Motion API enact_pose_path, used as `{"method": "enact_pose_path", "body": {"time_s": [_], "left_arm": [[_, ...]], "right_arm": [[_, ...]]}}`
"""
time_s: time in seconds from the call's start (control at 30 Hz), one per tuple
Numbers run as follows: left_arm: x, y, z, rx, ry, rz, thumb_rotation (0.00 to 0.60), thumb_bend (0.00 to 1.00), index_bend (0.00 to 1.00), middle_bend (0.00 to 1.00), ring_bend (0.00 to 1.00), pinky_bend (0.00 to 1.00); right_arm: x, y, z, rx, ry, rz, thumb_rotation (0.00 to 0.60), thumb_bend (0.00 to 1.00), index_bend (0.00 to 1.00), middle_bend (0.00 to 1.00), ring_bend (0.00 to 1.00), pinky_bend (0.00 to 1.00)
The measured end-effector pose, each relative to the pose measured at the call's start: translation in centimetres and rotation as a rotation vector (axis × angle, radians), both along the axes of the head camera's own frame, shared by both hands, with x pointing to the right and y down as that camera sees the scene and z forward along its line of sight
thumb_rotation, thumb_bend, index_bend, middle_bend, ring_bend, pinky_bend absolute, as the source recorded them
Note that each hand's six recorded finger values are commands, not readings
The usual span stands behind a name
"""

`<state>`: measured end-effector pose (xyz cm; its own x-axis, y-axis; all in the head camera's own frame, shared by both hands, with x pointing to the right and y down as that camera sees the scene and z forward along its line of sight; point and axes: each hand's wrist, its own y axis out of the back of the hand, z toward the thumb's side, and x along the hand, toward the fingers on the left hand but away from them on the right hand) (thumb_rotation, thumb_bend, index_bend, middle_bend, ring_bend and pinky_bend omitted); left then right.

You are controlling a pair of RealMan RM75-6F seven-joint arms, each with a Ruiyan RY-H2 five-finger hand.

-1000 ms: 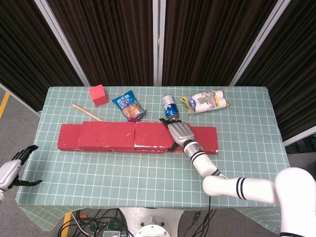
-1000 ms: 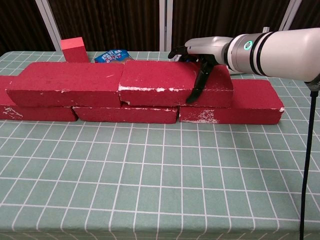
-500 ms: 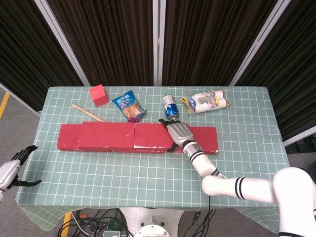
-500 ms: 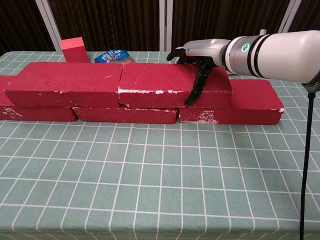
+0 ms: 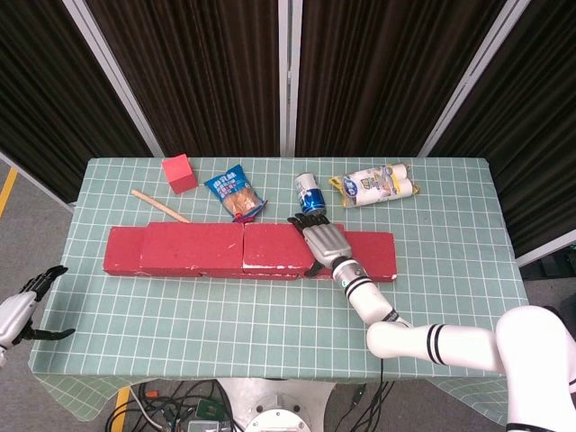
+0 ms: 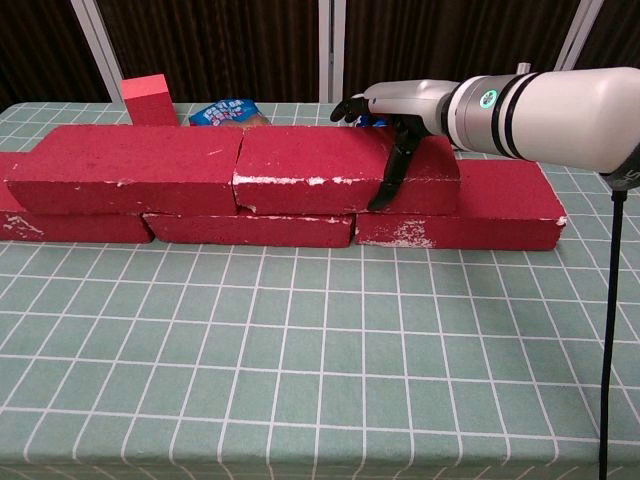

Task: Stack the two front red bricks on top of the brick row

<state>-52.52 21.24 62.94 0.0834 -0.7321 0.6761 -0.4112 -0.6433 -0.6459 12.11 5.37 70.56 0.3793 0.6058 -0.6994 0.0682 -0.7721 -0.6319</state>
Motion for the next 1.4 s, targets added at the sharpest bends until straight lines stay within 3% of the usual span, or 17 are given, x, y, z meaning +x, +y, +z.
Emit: {"method": "enact_pose_path", "body": {"time_s": [0.33,0.73,0.97,1.1,1.23,1.4], "left_arm": [[0.1,0.0,-0.1,0.001,0.002,0.002,0.600,0.00,0.01,0.00,0.00,0.00],[0.6,-0.2,-0.5,0.013,-0.001,0.012,0.600,0.00,0.01,0.00,0.00,0.00],[1.0,-0.5,-0.9,0.030,-0.010,0.024,0.600,0.00,0.01,0.00,0.00,0.00],[1.4,-0.9,-1.5,0.061,-0.015,0.031,0.600,0.00,0.01,0.00,0.00,0.00],[1.8,-1.3,-2.2,0.096,-0.025,0.041,0.600,0.01,0.01,0.00,0.00,0.00],[2.4,-1.7,-3.3,0.154,-0.049,0.061,0.600,0.01,0.02,0.00,0.00,0.00]], "right_arm": [[-0.1,0.0,-0.9,0.004,-0.035,0.012,0.600,0.00,0.00,0.00,0.00,0.00],[2.1,-1.0,-5.7,0.074,-0.095,0.043,0.600,0.00,0.00,0.00,0.00,0.00],[7.2,-2.2,-8.8,0.175,-0.071,0.101,0.600,0.00,0.00,0.00,0.00,0.00],[10.7,-1.9,-10.2,0.256,-0.018,0.103,0.600,0.00,0.00,0.00,0.00,0.00],[15.0,-0.4,-11.4,0.335,0.054,0.102,0.600,0.00,0.00,0.00,0.00,0.00],[21.3,3.3,-12.7,0.393,0.129,0.128,0.600,0.00,0.00,0.00,0.00,0.00]]}}
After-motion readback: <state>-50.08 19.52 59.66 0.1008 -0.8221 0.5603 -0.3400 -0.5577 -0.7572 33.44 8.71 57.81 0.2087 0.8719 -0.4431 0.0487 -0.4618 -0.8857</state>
